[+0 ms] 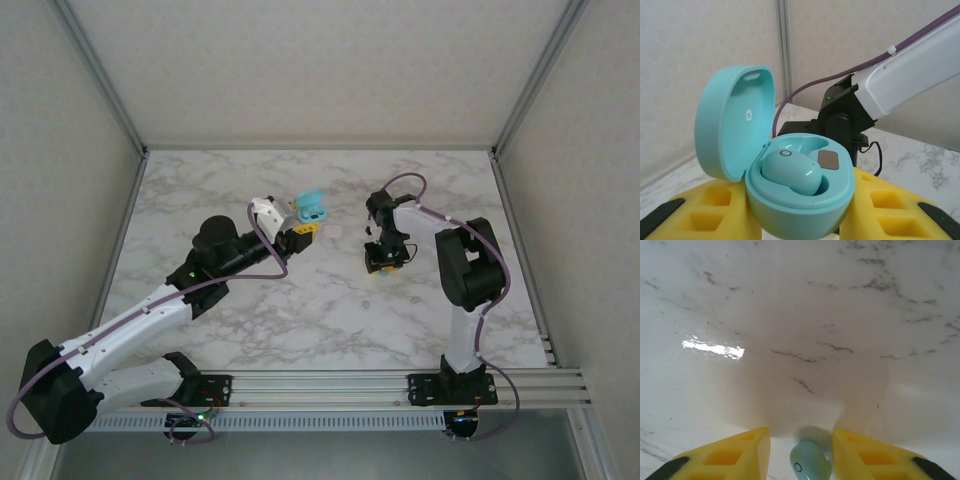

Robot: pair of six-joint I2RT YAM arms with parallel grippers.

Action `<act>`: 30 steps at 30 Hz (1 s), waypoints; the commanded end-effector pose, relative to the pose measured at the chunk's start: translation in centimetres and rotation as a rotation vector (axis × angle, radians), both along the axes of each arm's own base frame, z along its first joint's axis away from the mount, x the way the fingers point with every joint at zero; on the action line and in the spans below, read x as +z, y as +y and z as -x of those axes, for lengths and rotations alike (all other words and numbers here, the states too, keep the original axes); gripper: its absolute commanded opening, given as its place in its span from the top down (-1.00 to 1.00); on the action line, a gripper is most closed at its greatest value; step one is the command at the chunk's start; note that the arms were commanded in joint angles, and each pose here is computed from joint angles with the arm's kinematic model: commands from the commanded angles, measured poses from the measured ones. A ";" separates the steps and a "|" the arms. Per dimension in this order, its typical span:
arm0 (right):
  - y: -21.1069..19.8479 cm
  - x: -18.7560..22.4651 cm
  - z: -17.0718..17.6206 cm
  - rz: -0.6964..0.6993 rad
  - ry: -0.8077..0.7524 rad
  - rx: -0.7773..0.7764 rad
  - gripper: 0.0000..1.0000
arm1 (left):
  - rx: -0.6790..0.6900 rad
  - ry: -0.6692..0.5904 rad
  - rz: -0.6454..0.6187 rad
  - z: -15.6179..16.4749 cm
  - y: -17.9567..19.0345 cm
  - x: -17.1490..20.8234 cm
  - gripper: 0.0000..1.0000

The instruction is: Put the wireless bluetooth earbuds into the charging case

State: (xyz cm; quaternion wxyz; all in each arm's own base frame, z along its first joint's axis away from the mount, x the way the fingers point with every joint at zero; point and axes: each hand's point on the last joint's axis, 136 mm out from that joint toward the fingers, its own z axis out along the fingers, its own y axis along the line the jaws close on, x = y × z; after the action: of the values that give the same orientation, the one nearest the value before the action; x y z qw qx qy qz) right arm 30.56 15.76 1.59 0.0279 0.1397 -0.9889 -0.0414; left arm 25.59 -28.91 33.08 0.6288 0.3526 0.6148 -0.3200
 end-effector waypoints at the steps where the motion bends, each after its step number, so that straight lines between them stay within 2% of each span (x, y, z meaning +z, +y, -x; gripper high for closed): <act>1: -0.5 -0.1 0.0 0.027 0.016 0.018 0.31 | -0.011 -0.014 0.021 0.3 -0.2 1.0 0.57; 5: -0.8 0.0 0.2 0.043 0.027 0.031 0.38 | -0.013 -0.012 0.019 0.3 -0.3 0.9 0.57; 11: -1.0 0.3 0.7 0.045 0.046 0.047 0.37 | -0.014 -0.011 0.020 0.2 -0.3 0.9 0.57; 17: -0.1 1.2 1.0 -0.008 0.049 0.066 0.30 | -0.011 -0.008 0.019 0.2 -0.3 0.7 0.57; 23: -0.5 1.2 1.1 0.016 0.067 0.065 0.24 | -0.011 -0.008 0.019 0.2 -0.4 0.8 0.57; 30: 0.3 1.7 0.3 -0.027 0.025 0.042 0.18 | -0.009 -0.010 0.019 0.3 -0.3 0.9 0.57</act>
State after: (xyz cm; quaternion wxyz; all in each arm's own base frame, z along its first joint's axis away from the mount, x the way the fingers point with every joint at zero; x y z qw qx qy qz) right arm 29.65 15.60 2.33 0.0528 0.1661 -0.9838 -0.0430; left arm 25.68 -28.99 32.74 0.6249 0.3536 0.6185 -0.3192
